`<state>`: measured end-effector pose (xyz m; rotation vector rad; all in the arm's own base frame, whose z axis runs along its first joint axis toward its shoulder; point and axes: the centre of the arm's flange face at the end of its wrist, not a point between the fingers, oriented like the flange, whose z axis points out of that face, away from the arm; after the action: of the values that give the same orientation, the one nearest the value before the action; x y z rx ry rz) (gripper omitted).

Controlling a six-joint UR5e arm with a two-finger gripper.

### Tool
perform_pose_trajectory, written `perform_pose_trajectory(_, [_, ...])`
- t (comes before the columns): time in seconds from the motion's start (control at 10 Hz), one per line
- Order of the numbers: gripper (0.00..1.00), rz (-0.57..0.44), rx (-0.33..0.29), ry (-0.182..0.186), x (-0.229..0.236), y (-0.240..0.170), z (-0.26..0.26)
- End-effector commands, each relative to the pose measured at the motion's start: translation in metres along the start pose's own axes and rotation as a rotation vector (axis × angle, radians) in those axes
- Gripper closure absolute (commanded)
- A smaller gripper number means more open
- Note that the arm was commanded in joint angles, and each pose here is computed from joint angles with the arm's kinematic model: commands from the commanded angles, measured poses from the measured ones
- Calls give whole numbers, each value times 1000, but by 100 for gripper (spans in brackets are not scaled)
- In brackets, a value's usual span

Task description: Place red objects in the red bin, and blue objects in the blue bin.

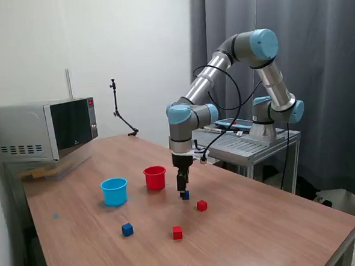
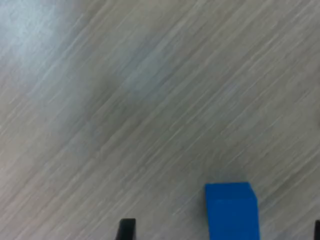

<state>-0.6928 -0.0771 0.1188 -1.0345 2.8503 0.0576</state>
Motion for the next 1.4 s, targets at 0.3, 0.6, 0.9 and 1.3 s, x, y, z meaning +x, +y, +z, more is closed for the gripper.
perform_pose_trajectory(0.3, [0,-79,-10,91,2,3,1])
perform_pose_trajectory(0.6, [0,-113,33,90,-5,-11,19])
perform_pose_trajectory(0.9, [0,-113,46,80,-9,-17,28])
perform_pose_trajectory(1.3, [0,-109,23,98,-6,-6,16])
